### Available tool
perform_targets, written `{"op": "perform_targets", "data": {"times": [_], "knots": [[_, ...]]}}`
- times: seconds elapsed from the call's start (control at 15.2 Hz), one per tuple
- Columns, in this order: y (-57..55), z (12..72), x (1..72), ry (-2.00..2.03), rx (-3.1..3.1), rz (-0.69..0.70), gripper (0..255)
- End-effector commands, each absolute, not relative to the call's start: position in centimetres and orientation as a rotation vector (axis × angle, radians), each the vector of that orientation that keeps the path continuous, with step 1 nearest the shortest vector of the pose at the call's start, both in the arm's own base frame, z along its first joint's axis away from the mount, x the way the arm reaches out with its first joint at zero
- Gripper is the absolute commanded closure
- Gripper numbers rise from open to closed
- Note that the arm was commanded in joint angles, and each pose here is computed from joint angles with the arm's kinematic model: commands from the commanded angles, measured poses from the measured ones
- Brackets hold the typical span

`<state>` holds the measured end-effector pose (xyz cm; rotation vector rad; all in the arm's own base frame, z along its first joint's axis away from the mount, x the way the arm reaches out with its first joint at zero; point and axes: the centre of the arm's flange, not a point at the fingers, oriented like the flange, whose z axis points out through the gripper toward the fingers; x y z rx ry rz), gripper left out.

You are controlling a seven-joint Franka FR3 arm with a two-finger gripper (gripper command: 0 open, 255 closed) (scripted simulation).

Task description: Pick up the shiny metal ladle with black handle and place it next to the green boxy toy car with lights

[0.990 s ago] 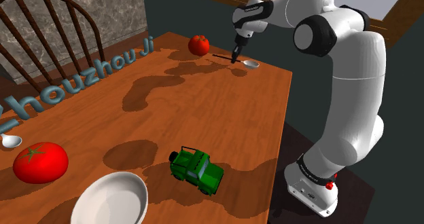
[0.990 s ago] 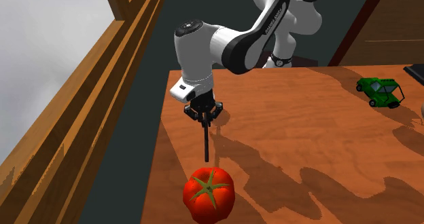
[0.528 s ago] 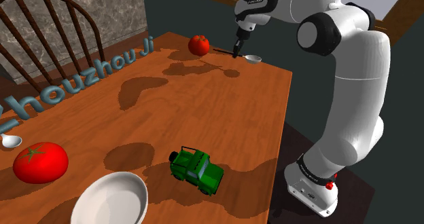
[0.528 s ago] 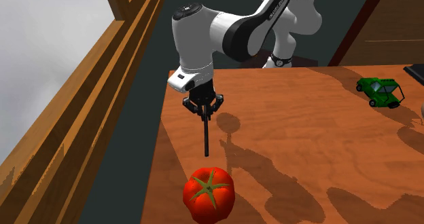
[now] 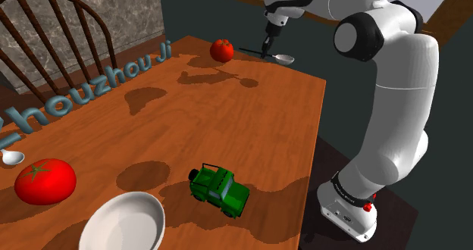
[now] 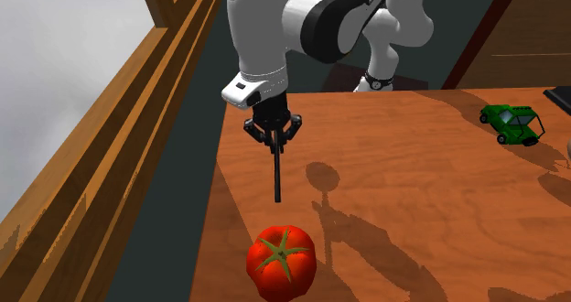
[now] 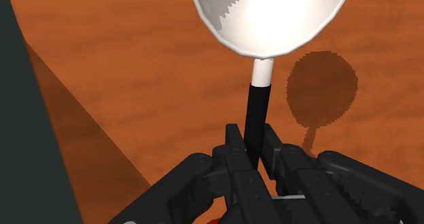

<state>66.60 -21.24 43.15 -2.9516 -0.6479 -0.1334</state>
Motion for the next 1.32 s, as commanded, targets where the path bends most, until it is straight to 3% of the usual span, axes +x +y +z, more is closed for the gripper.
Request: {"op": "perform_targets", "data": {"times": [0.0, 0.79, 1.25], "knots": [[-21.2, 44.4, 66.6, -0.648, -2.951, -0.133, 255], [-21.2, 50.3, 66.6, -0.648, -2.951, -0.133, 255], [-12.6, 50.4, 63.3, -0.648, -2.951, -0.133, 255]]}}
